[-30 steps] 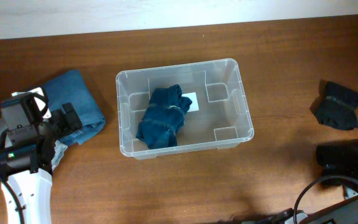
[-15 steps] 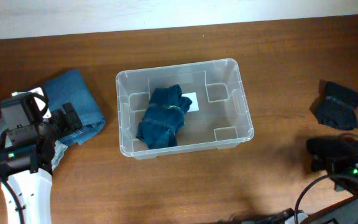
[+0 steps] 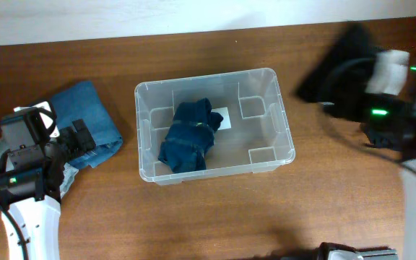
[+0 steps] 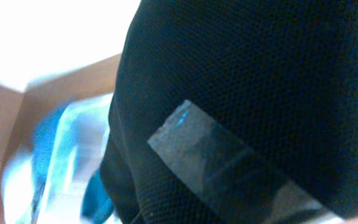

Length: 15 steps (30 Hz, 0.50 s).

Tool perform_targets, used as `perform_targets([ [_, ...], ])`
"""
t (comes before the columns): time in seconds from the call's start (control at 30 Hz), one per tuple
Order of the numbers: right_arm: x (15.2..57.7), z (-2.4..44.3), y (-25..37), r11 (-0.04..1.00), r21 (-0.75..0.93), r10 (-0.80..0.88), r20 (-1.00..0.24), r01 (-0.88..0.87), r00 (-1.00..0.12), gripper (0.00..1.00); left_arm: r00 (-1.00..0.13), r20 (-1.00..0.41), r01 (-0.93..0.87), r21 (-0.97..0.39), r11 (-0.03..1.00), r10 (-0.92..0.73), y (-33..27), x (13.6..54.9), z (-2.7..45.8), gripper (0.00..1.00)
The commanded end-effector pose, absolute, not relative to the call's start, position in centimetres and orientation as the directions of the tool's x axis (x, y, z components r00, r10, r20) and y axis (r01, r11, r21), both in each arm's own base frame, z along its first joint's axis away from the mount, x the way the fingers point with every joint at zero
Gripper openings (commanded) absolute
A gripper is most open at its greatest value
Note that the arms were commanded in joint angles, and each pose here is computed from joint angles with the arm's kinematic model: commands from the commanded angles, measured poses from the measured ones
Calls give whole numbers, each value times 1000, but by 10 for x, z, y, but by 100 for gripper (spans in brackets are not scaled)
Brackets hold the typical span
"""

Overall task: Pack container
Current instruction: 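Carry the black garment with the right gripper into the bin's right side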

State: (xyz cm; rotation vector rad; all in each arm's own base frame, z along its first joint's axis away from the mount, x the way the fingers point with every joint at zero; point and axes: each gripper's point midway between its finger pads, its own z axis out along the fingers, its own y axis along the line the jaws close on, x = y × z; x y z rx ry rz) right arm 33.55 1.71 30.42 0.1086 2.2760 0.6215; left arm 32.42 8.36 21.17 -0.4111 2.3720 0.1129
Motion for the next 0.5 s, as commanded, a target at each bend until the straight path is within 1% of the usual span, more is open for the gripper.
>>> perform_targets([
  [0.0, 339, 284, 80, 896, 372, 63, -646, -242, -761, 4, -676, -686, -335, -39, 942, -269, 86, 327, 219, 99],
  [0.07, 340, 258, 118, 886, 348, -44, -593, -306, -804, 4, -676, -686, -335, -39, 942, -269, 86, 327, 219, 99],
  [0.1, 339, 230, 146, 877, 336, -125, -530, -343, -839, 4, -676, -686, -335, -39, 942, -269, 86, 327, 219, 99],
  [0.13, 339, 214, 157, 875, 330, -161, -491, -353, -856, 4, -676, -686, -335, -39, 942, -269, 86, 327, 219, 99],
  [0.17, 341, 186, 170, 882, 325, -189, -420, -342, -887, 4, -676, -686, -335, -39, 942, -269, 86, 327, 219, 99],
  [0.27, 345, 142, 175, 898, 310, -215, -311, -312, -926, 4, -676, -686, -335, -39, 942, -269, 86, 327, 219, 99],
  [0.37, 347, 111, 175, 908, 305, -221, -233, -287, -947, 4, -676, -686, -335, -39, 942, -269, 86, 327, 219, 99],
  [0.47, 351, 98, 169, 925, 263, -221, -213, -274, -952, 4, -676, -686, -335, -39, 942, -269, 86, 327, 219, 99],
])
